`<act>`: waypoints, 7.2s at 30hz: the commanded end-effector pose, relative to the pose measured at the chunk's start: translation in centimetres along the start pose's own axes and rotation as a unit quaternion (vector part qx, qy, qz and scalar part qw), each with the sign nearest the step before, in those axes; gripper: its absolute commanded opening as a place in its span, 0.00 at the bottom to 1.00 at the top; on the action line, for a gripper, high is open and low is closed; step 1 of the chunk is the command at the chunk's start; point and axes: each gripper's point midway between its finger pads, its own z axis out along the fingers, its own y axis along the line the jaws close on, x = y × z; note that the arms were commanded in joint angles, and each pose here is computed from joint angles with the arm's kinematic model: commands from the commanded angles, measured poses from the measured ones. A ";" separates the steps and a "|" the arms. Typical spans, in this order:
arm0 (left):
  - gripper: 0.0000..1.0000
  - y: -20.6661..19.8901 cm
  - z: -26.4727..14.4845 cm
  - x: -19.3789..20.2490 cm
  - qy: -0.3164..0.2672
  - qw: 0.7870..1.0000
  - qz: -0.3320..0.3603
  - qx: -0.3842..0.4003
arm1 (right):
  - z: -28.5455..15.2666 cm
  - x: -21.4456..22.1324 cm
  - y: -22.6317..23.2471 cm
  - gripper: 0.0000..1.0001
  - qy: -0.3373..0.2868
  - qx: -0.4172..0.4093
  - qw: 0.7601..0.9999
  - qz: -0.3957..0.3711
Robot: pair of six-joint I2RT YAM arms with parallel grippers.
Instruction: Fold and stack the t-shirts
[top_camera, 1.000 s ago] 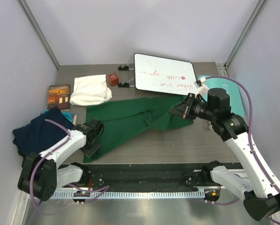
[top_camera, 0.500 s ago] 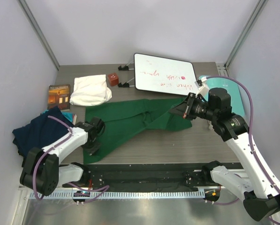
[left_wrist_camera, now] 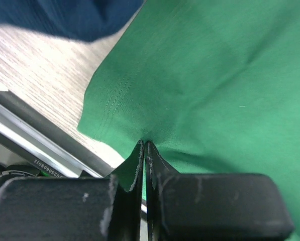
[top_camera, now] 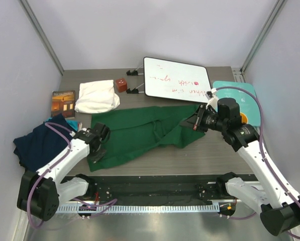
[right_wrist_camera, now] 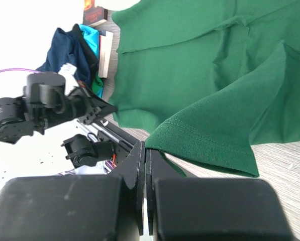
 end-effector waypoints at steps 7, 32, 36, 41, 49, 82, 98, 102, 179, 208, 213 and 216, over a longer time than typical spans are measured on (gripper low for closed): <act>0.00 -2.1 -2.4 -3.8 -0.065 0.997 0.007 0.047 | 2.0 1.2 -3.3 0.01 0.019 0.039 0.999 0.019; 0.00 -4.8 -3.6 -7.2 -0.098 0.990 0.098 0.026 | -5.7 3.1 -2.5 0.01 -0.058 0.083 0.989 0.111; 0.00 -5.4 -3.7 -7.4 -0.093 0.988 0.122 0.025 | -7.8 6.1 -4.2 0.01 -0.075 0.098 0.976 0.178; 0.00 -6.7 -4.0 -7.7 -0.092 0.987 0.128 0.044 | -9.3 7.4 -5.4 0.01 -0.095 0.112 0.970 0.196; 0.00 -7.1 -4.3 -7.9 -0.093 0.986 0.126 0.052 | -10.0 5.8 -4.6 0.01 -0.097 0.135 0.972 0.167; 0.00 -5.6 -4.8 -9.0 -0.126 0.980 0.147 0.035 | -11.0 4.8 -4.7 0.01 -0.118 0.136 0.973 0.147; 0.00 -10.7 -3.2 -11.5 -0.118 0.972 0.203 -0.009 | -4.0 -1.7 -8.1 0.01 -0.045 0.204 0.977 0.047; 0.00 -11.2 -1.9 -10.8 -0.099 0.971 0.219 -0.016 | -2.9 -3.1 -8.9 0.01 -0.041 0.220 0.974 0.030; 0.40 -15.6 -2.9 -5.7 -0.094 0.959 0.261 0.063 | 11.4 -10.7 -13.0 0.01 0.002 0.214 0.976 -0.043; 0.39 -17.5 1.6 -6.7 -0.132 0.957 0.259 -0.021 | 10.8 -10.0 -13.3 0.01 0.007 0.218 0.974 -0.056; 0.39 -17.4 1.3 -8.8 -0.146 0.955 0.255 -0.038 | 10.9 -9.9 -13.4 0.01 0.009 0.219 0.974 -0.056; 0.39 -17.1 1.5 -9.7 -0.147 0.955 0.252 -0.043 | 11.1 -9.9 -13.4 0.01 0.010 0.218 0.974 -0.055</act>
